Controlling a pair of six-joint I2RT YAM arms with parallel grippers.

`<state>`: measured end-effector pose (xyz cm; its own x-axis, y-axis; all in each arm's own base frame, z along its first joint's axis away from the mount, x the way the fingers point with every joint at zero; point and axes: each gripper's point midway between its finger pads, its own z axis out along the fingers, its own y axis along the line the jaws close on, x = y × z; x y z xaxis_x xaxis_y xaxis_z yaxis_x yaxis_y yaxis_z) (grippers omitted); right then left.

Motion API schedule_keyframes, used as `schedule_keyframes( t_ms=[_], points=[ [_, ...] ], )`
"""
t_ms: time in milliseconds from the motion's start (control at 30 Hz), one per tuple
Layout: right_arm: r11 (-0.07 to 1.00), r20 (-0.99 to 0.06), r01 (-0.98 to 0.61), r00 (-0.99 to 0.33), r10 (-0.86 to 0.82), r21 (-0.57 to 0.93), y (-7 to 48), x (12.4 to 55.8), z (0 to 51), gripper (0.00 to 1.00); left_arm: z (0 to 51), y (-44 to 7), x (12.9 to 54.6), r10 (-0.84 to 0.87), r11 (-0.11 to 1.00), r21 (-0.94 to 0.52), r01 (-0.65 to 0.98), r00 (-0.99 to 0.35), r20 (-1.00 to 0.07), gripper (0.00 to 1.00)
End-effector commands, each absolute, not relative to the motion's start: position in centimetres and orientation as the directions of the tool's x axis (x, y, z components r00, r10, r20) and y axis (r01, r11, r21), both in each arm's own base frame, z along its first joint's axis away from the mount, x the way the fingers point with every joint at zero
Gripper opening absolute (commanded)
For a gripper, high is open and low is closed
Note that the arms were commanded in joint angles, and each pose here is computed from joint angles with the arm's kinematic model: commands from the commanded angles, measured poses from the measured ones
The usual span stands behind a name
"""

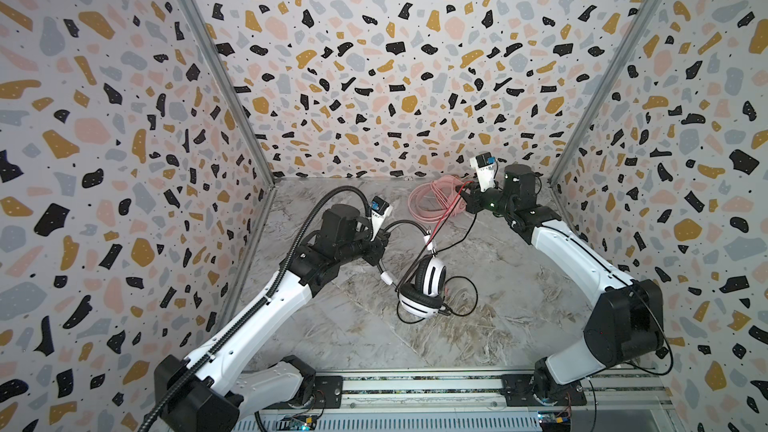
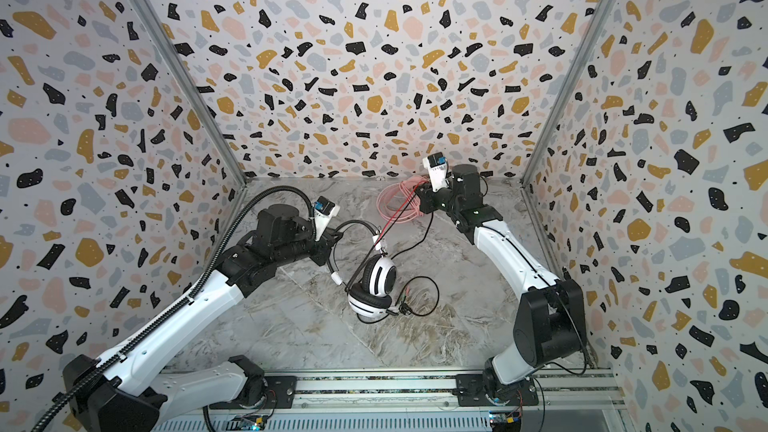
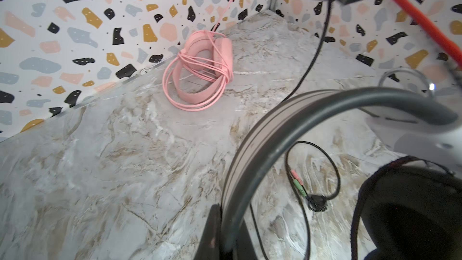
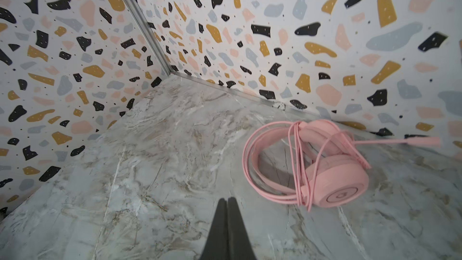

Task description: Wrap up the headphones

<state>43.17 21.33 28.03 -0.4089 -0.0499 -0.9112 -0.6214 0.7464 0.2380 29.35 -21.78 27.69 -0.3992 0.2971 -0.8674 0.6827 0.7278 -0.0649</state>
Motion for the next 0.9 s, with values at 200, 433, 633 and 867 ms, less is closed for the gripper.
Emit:
schedule_keyframes(
  t_ms=[200, 433, 633, 867],
  points=[
    [0.763, -0.898, -0.577, -0.439, 0.010, 0.291, 20.1, 43.4, 25.5, 0.00, 39.3, -22.6, 27.3, 0.008, 0.634, -0.177, 0.752, -0.236, -0.972, 0.00],
    [0.772, -0.920, -0.565, -0.385, 0.067, 0.293, 18.7, 42.9, 28.4, 0.00, 37.6, -21.3, 28.2, 0.067, 0.707, -0.144, 0.693, -0.268, -0.961, 0.00],
    [0.724, -0.901, -0.599, -0.428, 0.072, 0.342, 19.4, 42.9, 26.9, 0.00, 40.4, -23.1, 26.8, -0.094, 0.577, -0.277, 0.768, -0.274, -0.957, 0.00],
    [0.600, -0.919, -0.747, -0.391, -0.047, 0.287, 27.2, 39.1, 22.6, 0.08, 46.2, -24.0, 26.1, -0.336, 0.417, -0.372, 0.830, -0.239, -0.911, 0.00]
  ],
)
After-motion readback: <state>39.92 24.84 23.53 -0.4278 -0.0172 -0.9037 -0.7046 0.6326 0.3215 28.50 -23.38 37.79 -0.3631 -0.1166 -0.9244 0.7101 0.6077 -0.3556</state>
